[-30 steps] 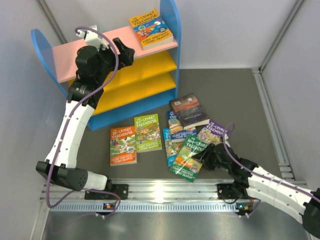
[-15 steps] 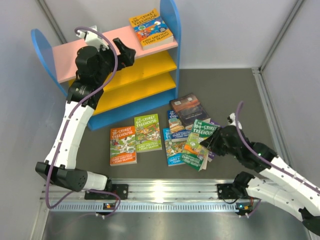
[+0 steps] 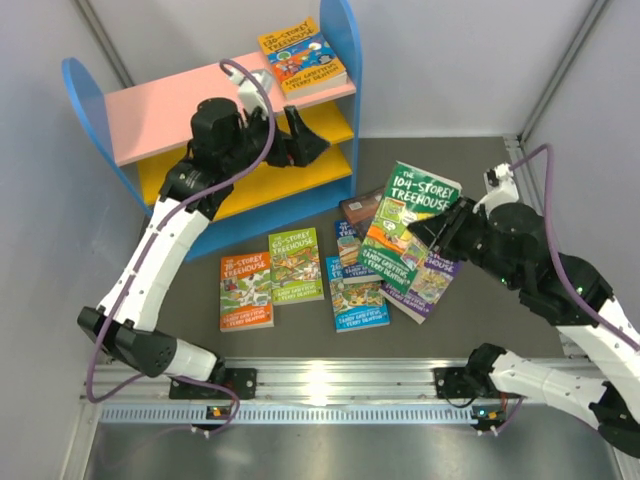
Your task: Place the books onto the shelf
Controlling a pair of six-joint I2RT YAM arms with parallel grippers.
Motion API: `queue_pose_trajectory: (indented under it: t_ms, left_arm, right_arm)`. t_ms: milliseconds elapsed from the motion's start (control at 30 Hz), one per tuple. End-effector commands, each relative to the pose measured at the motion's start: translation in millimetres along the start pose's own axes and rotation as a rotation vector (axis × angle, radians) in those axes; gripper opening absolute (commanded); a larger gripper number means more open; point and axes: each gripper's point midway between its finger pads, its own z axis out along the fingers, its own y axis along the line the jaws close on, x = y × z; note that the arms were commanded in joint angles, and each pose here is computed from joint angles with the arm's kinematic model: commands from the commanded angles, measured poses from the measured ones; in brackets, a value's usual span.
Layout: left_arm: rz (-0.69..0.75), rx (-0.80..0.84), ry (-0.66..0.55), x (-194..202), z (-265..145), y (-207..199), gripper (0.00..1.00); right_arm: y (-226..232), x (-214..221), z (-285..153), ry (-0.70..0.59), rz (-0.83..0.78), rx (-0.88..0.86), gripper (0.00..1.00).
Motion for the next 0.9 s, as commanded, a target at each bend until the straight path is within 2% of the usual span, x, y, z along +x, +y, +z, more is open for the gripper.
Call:
queue_pose_trajectory:
  t_ms: [0, 167, 400, 500, 700, 867]
  left_arm:
    - [0.028, 0.299, 0.091, 23.7, -17.7, -52.8, 0.92]
    - [0.007, 0.443, 0.156, 47.5, -33.7, -73.4, 0.91]
    - [-0.068, 0.607, 0.232, 81.4, -54.4, -90.0, 0.9]
    - [-0.048, 0.688, 0.253, 91.0, -70.7, -104.3, 0.89]
    - [-0.035, 0.737, 0.299, 111.6, -80.6, -110.0, 0.87]
    - [-0.041, 0.733, 0.325, 124.6, -73.5, -110.7, 0.79]
  right_arm:
    - [45.7, -27.2, -10.0, -0.056, -0.015, -0.161, 0.0]
    - [68.6, -16.0, -1.3, 0.009, 0.002, -0.251, 0.0]
    - [92.3, -27.5, 0.7, -0.019, 0.023, -0.326, 0.0]
    - [95.2, -28.8, 4.5, -0.023, 0.032, -0.331, 0.0]
    - [102.9, -33.8, 5.7, -0.041, 0.06, -0.357, 0.0]
    - [107.7, -32.1, 7.7, -0.029, 0.077, -0.376, 0.0]
